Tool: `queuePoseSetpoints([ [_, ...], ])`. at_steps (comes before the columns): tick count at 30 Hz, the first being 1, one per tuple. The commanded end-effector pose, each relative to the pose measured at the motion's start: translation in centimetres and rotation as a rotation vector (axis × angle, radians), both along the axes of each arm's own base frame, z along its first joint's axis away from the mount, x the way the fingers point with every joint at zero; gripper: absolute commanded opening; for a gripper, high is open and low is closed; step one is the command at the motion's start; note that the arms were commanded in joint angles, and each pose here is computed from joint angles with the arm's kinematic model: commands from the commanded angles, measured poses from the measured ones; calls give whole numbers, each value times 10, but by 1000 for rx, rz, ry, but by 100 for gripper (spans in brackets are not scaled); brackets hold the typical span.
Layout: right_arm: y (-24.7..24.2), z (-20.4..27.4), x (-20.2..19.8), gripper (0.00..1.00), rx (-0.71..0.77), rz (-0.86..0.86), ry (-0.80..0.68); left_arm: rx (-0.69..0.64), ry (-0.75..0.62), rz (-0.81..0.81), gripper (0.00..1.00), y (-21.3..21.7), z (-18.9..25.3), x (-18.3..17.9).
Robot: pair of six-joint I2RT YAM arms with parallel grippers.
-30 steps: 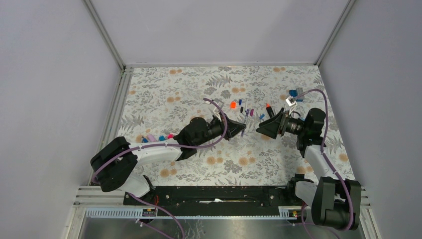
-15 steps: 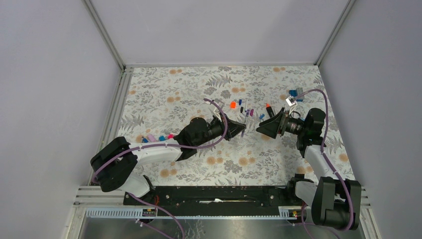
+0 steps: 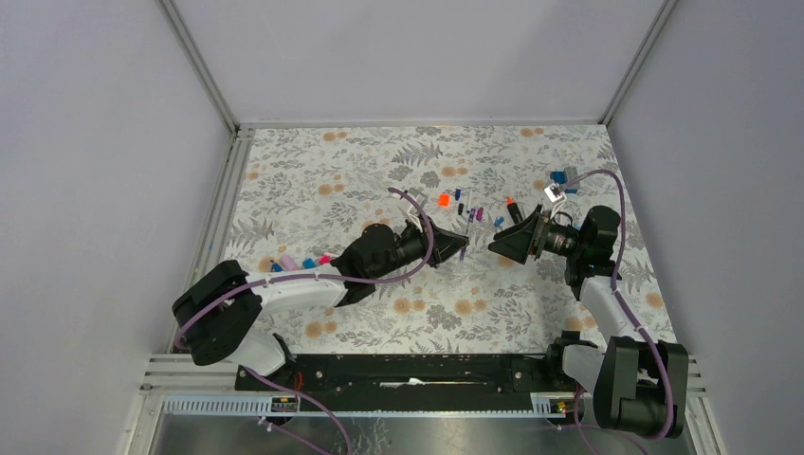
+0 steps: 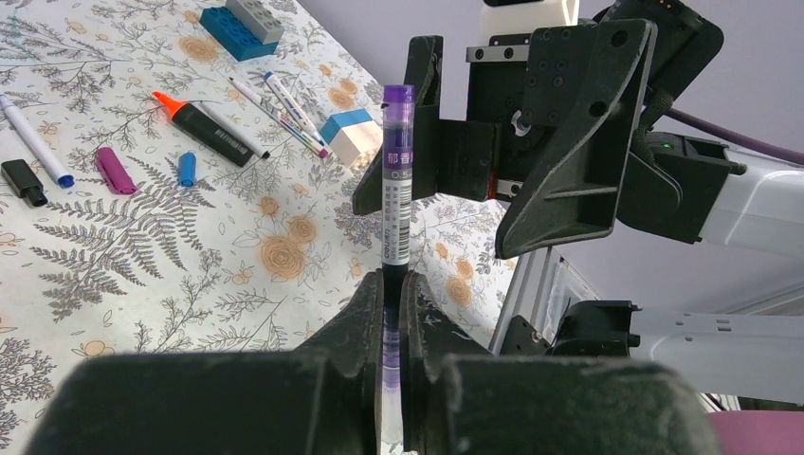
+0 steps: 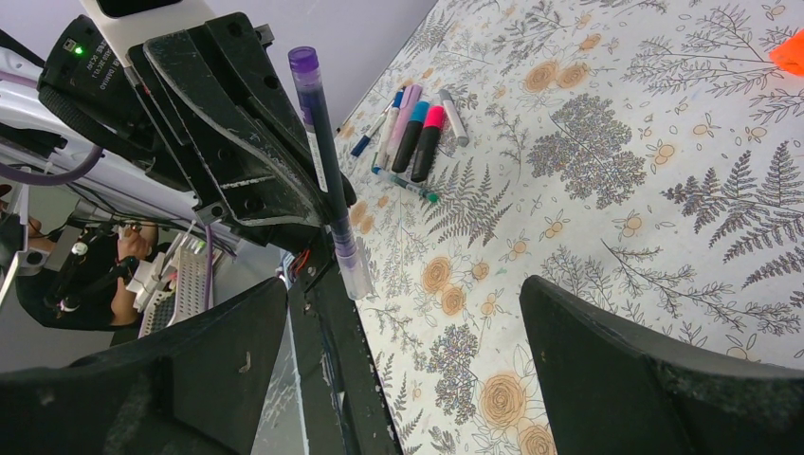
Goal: Open the pen caps
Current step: Open the pen cap from the pen.
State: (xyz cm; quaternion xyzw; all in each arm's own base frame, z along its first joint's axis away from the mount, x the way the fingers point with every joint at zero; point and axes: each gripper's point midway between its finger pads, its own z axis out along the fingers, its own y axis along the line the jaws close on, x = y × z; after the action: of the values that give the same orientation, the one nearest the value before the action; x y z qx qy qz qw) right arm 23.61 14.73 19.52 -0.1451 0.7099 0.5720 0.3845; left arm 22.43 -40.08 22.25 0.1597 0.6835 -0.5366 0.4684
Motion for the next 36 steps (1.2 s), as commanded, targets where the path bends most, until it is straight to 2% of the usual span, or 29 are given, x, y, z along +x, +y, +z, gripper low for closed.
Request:
queuePoseSetpoints([
  [1, 1, 10, 3, 100, -13, 6, -58, -69, -68, 11, 0, -2, 28, 1],
  [36, 0, 6, 4, 98, -26, 6, -58, -95, -72, 24, 0, -1, 29, 1],
])
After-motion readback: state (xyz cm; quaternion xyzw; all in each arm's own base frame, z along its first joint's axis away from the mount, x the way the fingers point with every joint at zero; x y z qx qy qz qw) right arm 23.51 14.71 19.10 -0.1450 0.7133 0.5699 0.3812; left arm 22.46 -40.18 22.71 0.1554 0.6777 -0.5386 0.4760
